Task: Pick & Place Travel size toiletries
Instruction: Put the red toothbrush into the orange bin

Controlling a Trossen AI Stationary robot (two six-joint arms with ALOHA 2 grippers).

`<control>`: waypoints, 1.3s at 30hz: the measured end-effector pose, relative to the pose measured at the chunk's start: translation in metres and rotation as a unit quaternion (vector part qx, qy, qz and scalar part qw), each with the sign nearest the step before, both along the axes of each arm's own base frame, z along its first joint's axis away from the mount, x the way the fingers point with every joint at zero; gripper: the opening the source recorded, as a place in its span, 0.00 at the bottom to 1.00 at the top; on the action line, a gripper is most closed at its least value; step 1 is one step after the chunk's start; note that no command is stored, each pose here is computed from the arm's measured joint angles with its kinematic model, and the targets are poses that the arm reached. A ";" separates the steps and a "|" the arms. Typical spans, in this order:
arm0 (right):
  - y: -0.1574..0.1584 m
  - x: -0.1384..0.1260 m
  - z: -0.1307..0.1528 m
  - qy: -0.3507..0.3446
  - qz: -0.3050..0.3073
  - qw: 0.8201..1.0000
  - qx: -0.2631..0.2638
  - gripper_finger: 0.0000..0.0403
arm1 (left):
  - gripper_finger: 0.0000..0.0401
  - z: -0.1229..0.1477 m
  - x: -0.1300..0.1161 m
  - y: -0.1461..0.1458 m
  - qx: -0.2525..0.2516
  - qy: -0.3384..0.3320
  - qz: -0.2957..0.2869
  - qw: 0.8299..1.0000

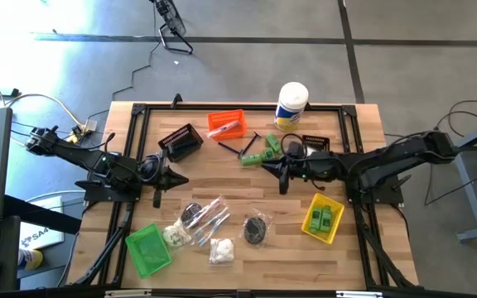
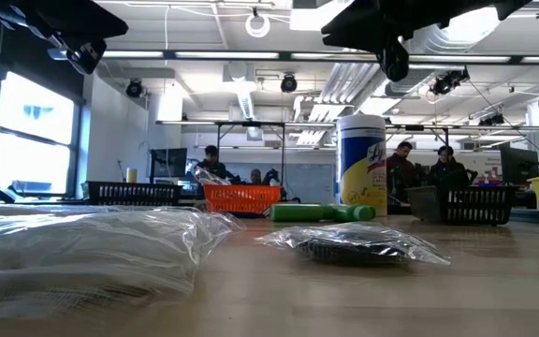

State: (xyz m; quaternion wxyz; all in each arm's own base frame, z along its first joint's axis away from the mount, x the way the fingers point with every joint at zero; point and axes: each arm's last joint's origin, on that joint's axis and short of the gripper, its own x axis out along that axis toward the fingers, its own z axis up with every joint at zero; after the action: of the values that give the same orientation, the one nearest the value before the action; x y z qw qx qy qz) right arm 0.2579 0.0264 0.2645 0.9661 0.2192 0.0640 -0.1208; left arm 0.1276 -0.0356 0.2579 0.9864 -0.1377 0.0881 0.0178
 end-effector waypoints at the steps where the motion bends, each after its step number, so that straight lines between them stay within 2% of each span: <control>1: 0.000 0.001 0.000 -0.003 0.005 1.000 0.001 0.15 | 0.00 0.000 0.000 0.000 -0.014 -0.002 0.002 1.000; 7: 0.001 0.002 -0.001 -0.003 0.017 1.000 0.003 0.15 | 0.00 0.001 0.000 0.000 -0.079 -0.004 0.013 0.997; 18: 0.000 0.002 -0.001 -0.003 0.015 1.000 0.003 0.15 | 0.00 -0.003 0.004 -0.003 -0.080 0.014 -0.008 0.997; 23: 0.000 0.002 -0.001 -0.003 0.015 1.000 0.003 0.15 | 0.00 -0.013 0.015 -0.007 -0.080 0.052 -0.004 0.995; 33: 0.001 0.002 -0.001 -0.002 0.015 1.000 0.003 0.15 | 0.00 -0.040 0.028 -0.014 -0.152 0.169 0.005 0.974; 39: 0.000 0.002 -0.002 0.005 0.015 1.000 0.003 0.15 | 0.00 -0.046 0.033 -0.016 -0.163 0.192 0.005 0.968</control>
State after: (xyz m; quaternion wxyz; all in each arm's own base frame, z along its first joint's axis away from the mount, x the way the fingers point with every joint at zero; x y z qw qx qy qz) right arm 0.2596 0.0269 0.2623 0.9669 0.2202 0.0722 -0.1069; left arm 0.1603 -0.0520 0.2118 0.9151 -0.2908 0.2773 0.0347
